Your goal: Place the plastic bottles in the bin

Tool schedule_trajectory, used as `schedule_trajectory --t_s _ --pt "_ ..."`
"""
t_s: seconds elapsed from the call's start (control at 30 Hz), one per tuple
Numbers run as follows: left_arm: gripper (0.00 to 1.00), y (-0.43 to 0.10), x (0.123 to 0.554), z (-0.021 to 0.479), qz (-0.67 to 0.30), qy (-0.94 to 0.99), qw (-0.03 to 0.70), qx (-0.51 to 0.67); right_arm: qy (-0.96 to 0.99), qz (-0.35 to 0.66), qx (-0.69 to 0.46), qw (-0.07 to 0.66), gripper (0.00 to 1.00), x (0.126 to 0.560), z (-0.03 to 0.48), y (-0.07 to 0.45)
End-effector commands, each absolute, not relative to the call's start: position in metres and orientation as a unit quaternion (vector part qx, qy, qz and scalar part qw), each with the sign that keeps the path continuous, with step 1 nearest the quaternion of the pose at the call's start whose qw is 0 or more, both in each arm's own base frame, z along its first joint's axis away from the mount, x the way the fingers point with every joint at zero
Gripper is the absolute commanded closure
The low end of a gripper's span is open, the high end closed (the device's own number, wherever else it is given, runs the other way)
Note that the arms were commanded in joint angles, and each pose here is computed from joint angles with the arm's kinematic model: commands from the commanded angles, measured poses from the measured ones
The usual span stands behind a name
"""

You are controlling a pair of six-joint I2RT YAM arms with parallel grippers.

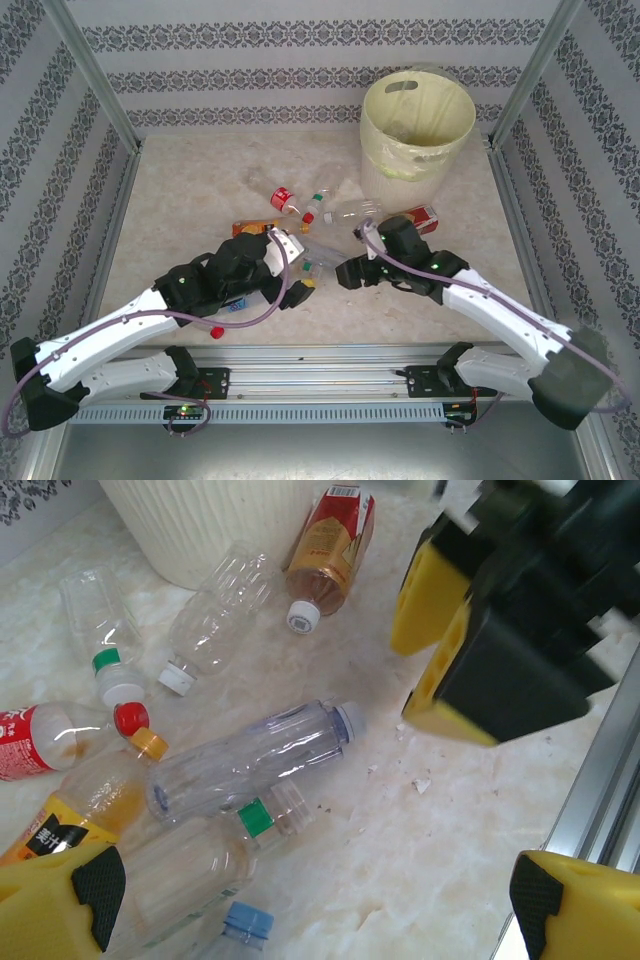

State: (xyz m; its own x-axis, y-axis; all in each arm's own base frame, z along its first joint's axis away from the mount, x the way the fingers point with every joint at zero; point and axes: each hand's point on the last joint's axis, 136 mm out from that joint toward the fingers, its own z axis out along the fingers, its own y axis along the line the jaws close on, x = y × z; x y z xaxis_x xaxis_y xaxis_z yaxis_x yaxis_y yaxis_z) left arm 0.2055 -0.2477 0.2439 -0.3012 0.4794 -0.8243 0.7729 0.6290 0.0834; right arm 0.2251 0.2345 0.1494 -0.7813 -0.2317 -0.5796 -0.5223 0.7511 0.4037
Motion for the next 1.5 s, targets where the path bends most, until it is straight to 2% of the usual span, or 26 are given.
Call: schedule_trajectory --t_s 0.0,0.53,1.07,1.47 --pt "0.0 -0.237 0.194 0.234 -0.155 0.785 0.428 0.42 0.887 0.282 -0.234 0.28 0.3 0.239 0.158 0.255" --pt "0.0 -0.229 0.188 0.231 -0.168 0.778 0.449 0.406 0.888 0.216 -0.35 0.206 0.36 0.25 0.114 0.322" --pt "0.0 -0.216 0.195 0.231 -0.132 0.784 0.459 0.397 0.892 0.158 -0.393 0.162 0.39 0.262 0.073 0.329" --pt "0.0 -0.214 0.198 0.224 -0.121 0.788 0.459 0.393 0.89 0.114 -0.418 0.144 0.37 0.269 0.064 0.326"
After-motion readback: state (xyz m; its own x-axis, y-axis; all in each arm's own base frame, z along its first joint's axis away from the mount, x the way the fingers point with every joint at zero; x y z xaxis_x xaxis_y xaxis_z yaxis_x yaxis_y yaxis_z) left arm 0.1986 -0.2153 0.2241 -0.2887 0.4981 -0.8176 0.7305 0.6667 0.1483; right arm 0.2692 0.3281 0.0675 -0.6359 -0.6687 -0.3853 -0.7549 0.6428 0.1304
